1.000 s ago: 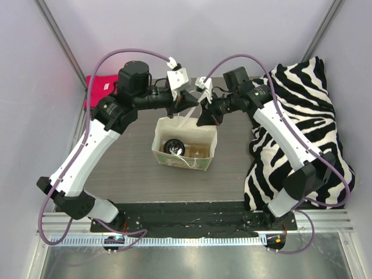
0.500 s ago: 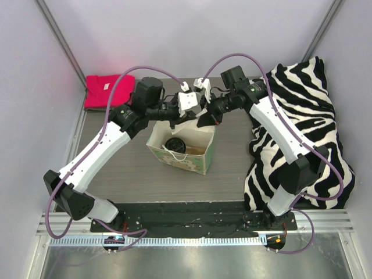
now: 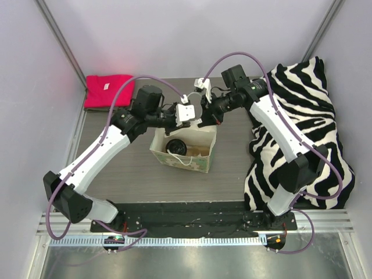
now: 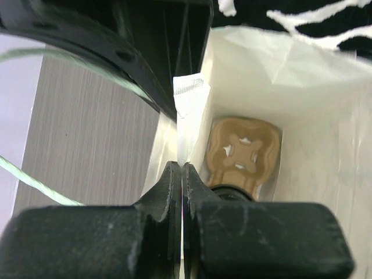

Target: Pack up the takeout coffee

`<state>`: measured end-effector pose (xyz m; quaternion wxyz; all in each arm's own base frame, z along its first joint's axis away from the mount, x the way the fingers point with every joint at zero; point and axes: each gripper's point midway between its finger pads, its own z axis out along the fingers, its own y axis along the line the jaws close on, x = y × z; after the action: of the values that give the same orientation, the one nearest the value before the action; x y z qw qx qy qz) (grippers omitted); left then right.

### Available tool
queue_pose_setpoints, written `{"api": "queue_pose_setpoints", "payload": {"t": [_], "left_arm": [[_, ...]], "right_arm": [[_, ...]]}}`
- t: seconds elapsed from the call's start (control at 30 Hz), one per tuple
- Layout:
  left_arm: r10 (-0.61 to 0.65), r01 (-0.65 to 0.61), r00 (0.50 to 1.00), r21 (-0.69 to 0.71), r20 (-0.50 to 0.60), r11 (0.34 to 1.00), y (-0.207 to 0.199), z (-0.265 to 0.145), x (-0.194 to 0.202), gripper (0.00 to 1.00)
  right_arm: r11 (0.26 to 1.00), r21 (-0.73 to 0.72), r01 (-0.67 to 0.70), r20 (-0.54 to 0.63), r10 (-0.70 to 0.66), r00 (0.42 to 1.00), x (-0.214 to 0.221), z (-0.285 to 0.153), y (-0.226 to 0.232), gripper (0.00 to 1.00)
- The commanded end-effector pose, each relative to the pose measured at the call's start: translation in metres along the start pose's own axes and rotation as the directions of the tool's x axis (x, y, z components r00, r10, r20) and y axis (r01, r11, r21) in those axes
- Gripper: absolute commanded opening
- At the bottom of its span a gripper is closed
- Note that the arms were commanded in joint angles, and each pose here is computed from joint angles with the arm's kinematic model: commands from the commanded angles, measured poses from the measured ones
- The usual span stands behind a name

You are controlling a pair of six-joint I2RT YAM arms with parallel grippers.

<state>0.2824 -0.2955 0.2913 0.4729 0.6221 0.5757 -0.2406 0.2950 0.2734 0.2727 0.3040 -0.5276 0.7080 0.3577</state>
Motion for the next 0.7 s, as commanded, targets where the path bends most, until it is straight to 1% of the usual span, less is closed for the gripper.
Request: {"api": "queue_pose_setpoints", "payload": {"t": [0.0,0.2,0.27,0.33,0.37,0.4,0.5,0.67], "left_arm": [[0.056,-0.056,0.998,-0.004,-0.013,0.998,0.002,-0.008,0.006,0.0],[0.038,-0.038,0.998,0.019,-0.052,0.999,0.001,-0.001,0.021,0.0],[0.031,-0.029,0.997,0.024,-0.07,0.999,0.001,0.0,0.026,0.03],[0.028,-0.026,0.997,0.023,-0.078,0.999,0.003,0.0,0.025,0.15],[0.018,-0.015,0.996,0.033,-0.092,0.999,0.001,0.0,0.027,0.24],[0.009,-0.006,0.994,0.033,-0.105,0.999,0.003,0.001,0.03,0.38],[-0.017,0.02,0.993,0.028,-0.115,0.999,0.006,0.001,0.027,0.49],[-0.044,0.044,0.997,0.01,-0.059,0.999,0.015,-0.007,-0.002,0.51]], "right_arm": [[0.998,-0.017,0.058,0.047,-0.057,0.997,-0.019,-0.009,0.003,0.01],[0.998,-0.03,0.06,0.041,-0.059,0.997,-0.017,-0.008,0.001,0.01],[0.998,-0.031,0.062,0.041,-0.06,0.997,-0.018,-0.009,0.001,0.01],[0.998,-0.034,0.058,0.04,-0.057,0.998,-0.017,-0.008,0.001,0.01],[0.998,-0.032,0.059,0.038,-0.058,0.998,-0.016,-0.008,0.0,0.01],[0.998,-0.029,0.058,0.038,-0.057,0.998,-0.017,-0.008,-0.001,0.01],[0.998,-0.031,0.06,0.037,-0.059,0.998,-0.017,-0.007,-0.002,0.01],[0.998,-0.027,0.059,0.034,-0.058,0.998,-0.016,-0.006,-0.005,0.01]]}}
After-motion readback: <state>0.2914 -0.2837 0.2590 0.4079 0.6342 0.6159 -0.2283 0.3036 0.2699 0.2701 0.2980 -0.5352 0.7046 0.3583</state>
